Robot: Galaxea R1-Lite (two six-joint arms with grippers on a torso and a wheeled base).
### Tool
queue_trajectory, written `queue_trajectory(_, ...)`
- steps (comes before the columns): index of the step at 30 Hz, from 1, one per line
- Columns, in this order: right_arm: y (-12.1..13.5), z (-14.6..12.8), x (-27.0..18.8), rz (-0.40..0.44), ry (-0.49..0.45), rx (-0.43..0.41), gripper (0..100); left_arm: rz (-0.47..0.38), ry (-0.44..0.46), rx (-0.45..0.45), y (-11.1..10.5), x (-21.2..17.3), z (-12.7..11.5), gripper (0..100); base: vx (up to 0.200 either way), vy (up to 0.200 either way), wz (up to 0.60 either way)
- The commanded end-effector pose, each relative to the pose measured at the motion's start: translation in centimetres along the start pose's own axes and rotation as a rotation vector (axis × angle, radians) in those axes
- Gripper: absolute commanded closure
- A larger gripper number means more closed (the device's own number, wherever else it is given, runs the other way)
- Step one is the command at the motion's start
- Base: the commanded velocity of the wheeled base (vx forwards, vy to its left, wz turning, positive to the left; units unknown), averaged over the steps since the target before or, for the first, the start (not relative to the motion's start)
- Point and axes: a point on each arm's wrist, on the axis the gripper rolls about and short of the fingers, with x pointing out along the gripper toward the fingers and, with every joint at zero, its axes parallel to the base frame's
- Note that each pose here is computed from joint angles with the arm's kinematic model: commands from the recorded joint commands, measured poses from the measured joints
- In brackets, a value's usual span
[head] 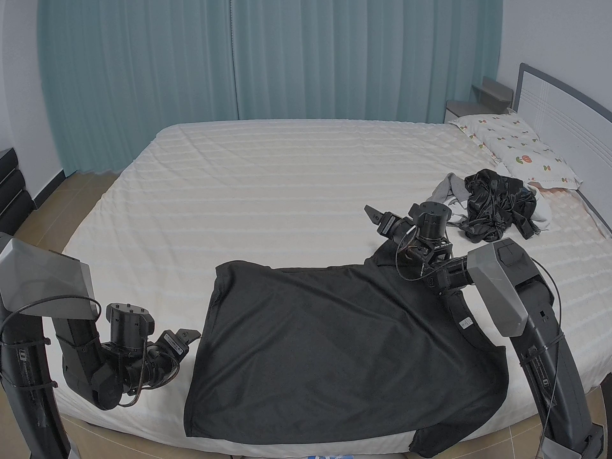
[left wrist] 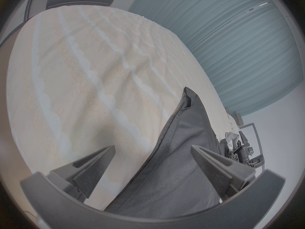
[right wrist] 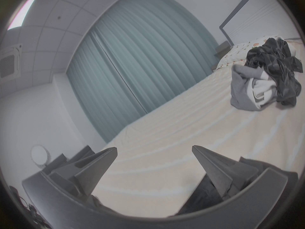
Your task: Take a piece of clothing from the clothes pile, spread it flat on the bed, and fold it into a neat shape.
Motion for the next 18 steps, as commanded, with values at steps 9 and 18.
queue_trajectory(9,2.0,4.9,-4.5,-0.032,0.079,0.194,0,0.003,0.002,0.000,0.1,0.0,0.0,0,0.000,0.000,0.00)
queue_trajectory(18,0.4,4.5,-7.1,-0.079,0.222,0.291,0,0.007,0.007,-0.001,0.2,-0.1,-0.1,0,0.000,0.000,0.00)
